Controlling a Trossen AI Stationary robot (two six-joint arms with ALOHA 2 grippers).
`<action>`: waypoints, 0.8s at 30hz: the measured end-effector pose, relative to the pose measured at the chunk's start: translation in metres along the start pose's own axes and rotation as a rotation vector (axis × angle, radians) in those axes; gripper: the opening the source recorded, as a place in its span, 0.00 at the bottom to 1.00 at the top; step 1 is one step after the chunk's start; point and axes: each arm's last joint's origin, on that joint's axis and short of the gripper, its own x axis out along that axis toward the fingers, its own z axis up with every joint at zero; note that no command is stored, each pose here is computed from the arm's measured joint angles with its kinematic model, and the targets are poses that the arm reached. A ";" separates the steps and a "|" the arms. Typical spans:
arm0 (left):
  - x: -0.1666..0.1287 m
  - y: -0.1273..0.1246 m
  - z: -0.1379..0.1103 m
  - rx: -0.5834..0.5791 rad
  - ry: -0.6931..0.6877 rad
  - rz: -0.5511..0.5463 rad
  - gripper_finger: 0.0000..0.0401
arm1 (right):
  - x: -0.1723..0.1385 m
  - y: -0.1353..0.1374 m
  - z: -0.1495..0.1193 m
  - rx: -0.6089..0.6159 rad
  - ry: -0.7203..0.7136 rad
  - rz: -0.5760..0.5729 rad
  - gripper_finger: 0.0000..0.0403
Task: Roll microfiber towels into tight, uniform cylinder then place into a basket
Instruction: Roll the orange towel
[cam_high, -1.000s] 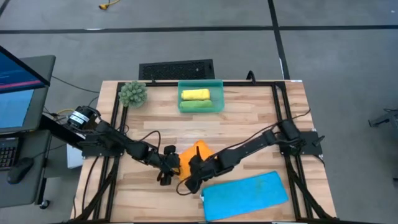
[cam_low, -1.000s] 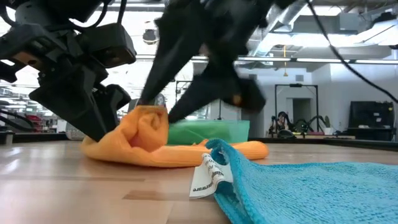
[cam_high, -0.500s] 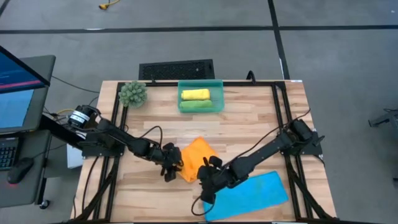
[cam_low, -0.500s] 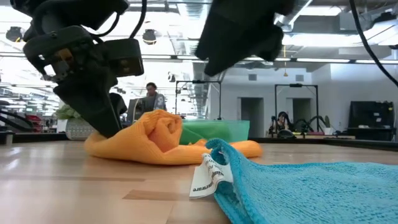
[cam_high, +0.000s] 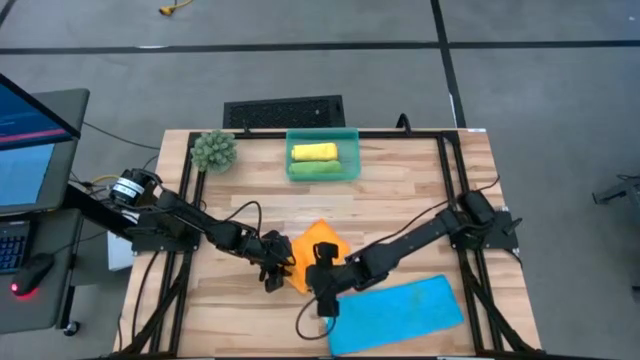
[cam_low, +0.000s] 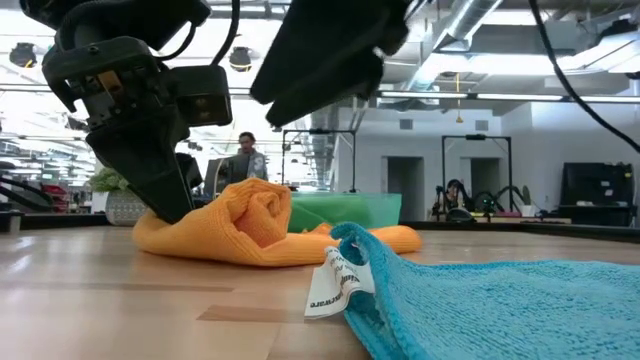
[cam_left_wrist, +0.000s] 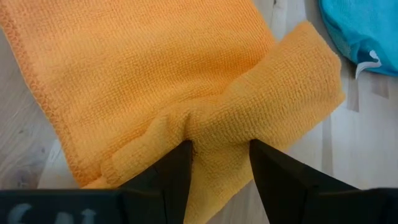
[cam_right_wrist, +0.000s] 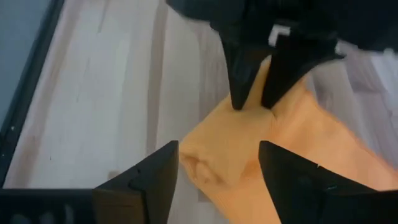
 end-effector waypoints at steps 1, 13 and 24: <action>0.000 0.000 0.000 0.004 0.000 0.000 0.39 | 0.001 -0.002 0.001 -0.012 -0.008 -0.002 0.61; 0.000 0.000 0.000 0.022 0.002 -0.001 0.39 | 0.035 0.002 -0.008 -0.044 -0.026 0.032 0.63; 0.000 0.000 0.000 0.022 0.007 -0.007 0.39 | 0.059 0.002 -0.025 0.024 0.036 -0.005 0.63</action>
